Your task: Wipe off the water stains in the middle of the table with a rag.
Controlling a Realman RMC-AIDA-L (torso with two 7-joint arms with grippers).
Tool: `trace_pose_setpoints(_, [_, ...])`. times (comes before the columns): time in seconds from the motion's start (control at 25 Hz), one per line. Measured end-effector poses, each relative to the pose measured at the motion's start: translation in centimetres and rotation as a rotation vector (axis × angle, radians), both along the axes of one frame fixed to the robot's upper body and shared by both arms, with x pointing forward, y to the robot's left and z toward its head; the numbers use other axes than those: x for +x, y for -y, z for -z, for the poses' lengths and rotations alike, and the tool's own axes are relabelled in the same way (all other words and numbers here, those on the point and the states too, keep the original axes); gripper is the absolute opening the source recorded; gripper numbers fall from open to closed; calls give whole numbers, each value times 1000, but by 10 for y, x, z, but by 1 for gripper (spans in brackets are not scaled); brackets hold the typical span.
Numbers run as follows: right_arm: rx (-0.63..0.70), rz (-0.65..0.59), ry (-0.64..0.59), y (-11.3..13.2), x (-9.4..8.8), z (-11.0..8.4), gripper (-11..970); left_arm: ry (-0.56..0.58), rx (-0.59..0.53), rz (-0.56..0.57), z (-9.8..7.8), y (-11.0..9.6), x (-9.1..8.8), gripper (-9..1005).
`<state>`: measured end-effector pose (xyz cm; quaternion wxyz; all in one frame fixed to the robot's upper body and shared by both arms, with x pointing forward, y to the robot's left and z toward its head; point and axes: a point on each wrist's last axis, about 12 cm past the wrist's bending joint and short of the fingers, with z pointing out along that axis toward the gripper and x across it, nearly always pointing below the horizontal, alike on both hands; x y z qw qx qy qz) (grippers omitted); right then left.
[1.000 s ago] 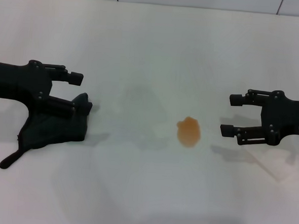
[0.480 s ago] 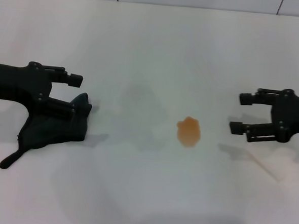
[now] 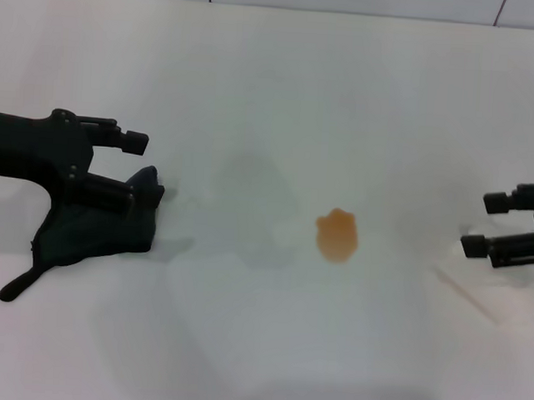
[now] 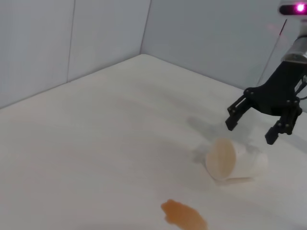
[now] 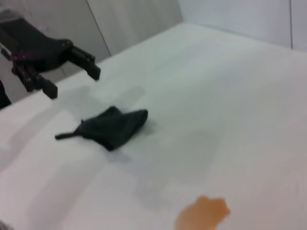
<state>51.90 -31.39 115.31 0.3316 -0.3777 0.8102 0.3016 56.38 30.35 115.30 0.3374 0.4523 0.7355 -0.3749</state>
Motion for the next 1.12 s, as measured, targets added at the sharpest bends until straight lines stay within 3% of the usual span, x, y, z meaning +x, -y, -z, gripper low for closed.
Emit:
trace_pose_setpoints(0.4, [-122,-6,-62,-4,-2,-16,825,-1,-1,8,0,1,-1,889])
trace_pose_setpoints(1.12, [-313,25,-153,-21,14,-32,802,-5,16,26,2,2,-2,889])
